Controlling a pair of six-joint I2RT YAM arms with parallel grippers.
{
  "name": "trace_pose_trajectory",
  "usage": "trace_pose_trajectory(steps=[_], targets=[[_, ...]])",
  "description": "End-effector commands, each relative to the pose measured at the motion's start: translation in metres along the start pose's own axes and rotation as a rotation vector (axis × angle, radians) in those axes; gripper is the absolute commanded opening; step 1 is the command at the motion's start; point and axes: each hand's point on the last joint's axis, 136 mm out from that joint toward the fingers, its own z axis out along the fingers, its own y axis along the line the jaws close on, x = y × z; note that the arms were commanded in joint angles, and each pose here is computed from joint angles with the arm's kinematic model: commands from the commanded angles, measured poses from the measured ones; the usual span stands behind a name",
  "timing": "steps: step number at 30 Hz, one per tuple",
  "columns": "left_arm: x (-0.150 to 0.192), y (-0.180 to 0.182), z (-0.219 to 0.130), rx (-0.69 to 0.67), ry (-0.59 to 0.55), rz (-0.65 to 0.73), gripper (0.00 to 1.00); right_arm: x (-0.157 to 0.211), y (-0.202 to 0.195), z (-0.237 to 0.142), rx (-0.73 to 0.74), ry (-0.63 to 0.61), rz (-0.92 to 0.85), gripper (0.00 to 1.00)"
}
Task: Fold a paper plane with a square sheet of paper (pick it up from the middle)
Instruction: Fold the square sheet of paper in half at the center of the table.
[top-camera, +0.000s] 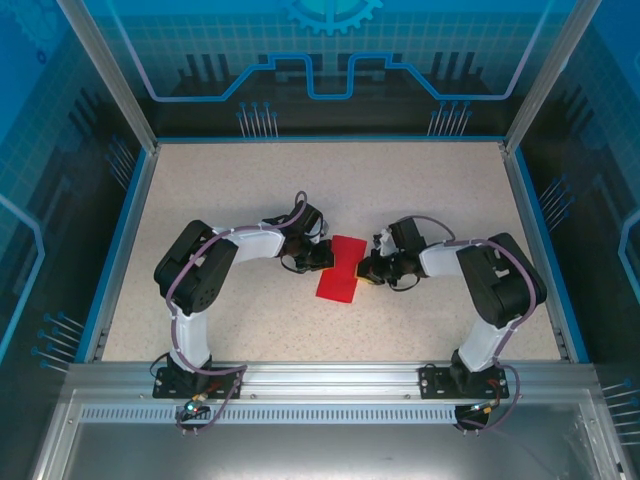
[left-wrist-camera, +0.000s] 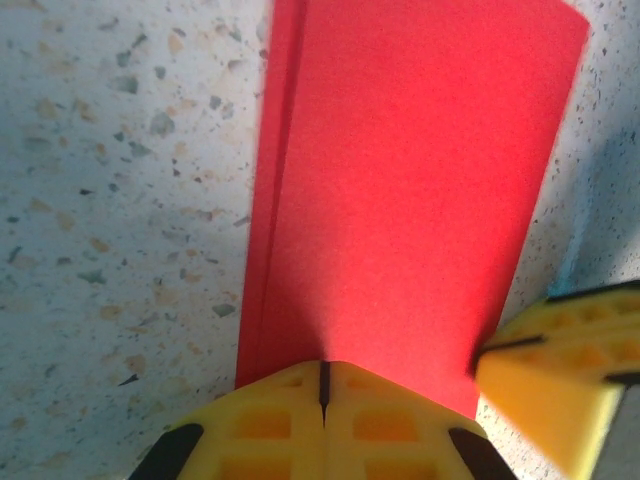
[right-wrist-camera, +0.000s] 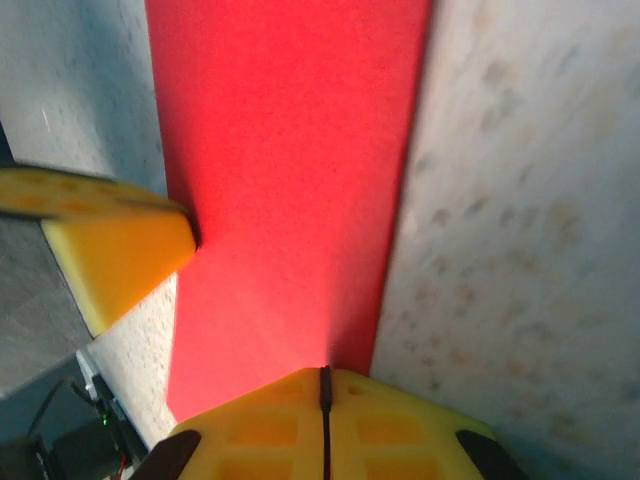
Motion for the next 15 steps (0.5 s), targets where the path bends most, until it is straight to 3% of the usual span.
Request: trace_pose_trajectory(steps=[1, 5, 15], targets=[[0.033, 0.043, 0.008, -0.163, 0.1, -0.043, 0.0, 0.013, -0.005, 0.01, 0.019, 0.025, 0.003, 0.06], [0.034, 0.044, 0.007, -0.164, 0.098, -0.045, 0.0, 0.016, -0.013, 0.004, 0.065, 0.001, 0.016, 0.06], [0.035, 0.046, 0.01, -0.161, 0.098, -0.053, 0.0, 0.021, 0.024, -0.006, -0.009, -0.015, -0.034, 0.08]])
